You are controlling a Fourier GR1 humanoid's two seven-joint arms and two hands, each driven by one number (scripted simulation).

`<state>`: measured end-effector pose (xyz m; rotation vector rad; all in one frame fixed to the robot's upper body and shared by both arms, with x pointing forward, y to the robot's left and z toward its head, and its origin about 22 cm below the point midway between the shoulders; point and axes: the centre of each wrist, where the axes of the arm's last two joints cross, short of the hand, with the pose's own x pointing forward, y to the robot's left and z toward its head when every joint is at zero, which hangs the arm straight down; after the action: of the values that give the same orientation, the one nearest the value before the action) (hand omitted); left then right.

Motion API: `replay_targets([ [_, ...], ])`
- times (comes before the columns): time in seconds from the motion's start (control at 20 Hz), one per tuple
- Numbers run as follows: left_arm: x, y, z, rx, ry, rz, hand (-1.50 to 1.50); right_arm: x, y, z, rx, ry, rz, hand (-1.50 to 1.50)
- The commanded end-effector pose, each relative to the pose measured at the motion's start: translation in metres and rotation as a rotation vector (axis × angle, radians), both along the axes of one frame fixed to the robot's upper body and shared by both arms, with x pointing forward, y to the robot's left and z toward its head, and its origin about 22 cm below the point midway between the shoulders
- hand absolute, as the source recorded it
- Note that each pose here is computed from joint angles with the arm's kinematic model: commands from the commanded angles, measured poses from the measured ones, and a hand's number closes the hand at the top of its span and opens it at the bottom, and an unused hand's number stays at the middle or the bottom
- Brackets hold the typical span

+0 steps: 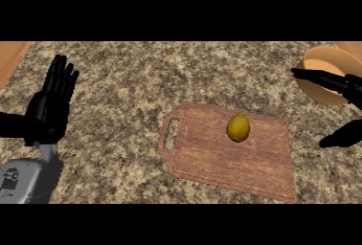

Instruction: Pick the lemon from the cutting board and place it in the pot

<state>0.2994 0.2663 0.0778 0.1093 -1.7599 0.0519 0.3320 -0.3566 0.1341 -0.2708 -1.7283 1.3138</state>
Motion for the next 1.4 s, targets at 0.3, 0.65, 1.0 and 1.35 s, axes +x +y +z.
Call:
replay_targets([
  [0.3, 0.004, -0.001, 0.004, 0.002, 0.003, 0.014, 0.0, -0.01, 0.072, -0.002, -0.163, 0.117, -0.052, -1.5],
  [0.65, -0.007, 0.001, 0.004, 0.008, 0.012, 0.006, 0.0, -0.008, 0.086, -0.036, -0.198, 0.218, -0.047, -1.5],
  [1.0, 0.006, 0.009, -0.006, 0.005, -0.006, -0.006, 0.0, 0.0, 0.101, -0.047, -0.164, 0.138, -0.005, -1.5],
  [1.35, 0.0, 0.001, 0.009, 0.0, -0.008, 0.011, 0.0, -0.004, 0.122, -0.068, -0.217, 0.131, -0.046, -1.5],
])
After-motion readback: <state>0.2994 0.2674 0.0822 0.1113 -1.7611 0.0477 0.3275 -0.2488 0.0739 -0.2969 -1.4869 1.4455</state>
